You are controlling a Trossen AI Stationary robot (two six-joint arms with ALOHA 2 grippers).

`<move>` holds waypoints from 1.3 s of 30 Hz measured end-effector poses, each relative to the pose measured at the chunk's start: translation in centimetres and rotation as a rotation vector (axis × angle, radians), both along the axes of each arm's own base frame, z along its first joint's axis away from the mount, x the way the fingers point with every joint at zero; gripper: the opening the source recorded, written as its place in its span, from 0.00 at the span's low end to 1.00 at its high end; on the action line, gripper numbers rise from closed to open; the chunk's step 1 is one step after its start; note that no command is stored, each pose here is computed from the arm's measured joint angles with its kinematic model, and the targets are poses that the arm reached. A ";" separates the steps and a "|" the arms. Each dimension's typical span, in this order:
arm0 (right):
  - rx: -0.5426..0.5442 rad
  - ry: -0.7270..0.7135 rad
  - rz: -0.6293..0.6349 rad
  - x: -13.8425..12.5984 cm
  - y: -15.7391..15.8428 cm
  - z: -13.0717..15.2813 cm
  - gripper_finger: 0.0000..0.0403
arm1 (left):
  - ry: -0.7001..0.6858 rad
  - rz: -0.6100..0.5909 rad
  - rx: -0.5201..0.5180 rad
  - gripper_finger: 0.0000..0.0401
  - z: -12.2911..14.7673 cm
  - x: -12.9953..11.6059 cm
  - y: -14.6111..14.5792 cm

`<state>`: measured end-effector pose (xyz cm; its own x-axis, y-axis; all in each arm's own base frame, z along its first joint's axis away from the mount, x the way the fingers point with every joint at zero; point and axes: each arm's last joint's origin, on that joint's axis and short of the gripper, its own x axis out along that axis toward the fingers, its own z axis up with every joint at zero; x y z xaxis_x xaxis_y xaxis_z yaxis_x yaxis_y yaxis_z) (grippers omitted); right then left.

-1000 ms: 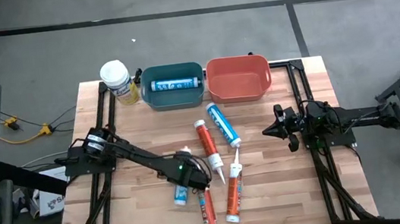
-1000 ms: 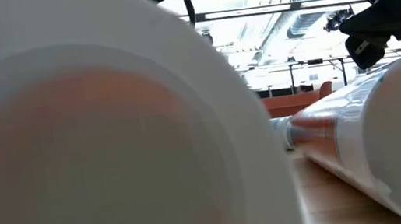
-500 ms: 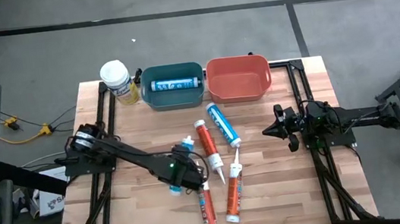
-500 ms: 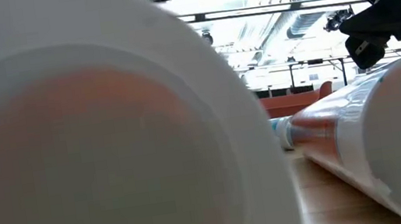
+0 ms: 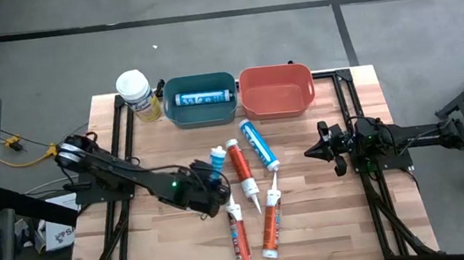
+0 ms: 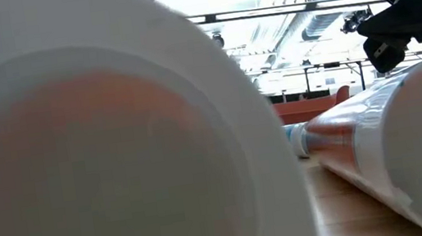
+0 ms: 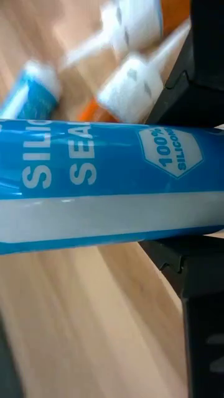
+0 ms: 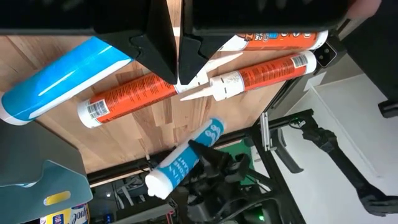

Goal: Pick & place silicon tubes, Sealant and Lysol wipes
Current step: Put the bottom blue sealant into the blue bin

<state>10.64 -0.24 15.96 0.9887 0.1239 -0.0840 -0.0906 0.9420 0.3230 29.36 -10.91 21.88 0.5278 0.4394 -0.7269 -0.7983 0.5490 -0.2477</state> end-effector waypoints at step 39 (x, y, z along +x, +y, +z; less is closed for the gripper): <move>0.001 0.054 -0.026 0.3 -0.1 -0.5 0.03 | -0.305 -0.425 0.613 0.48 -3.4 -2.6 3.1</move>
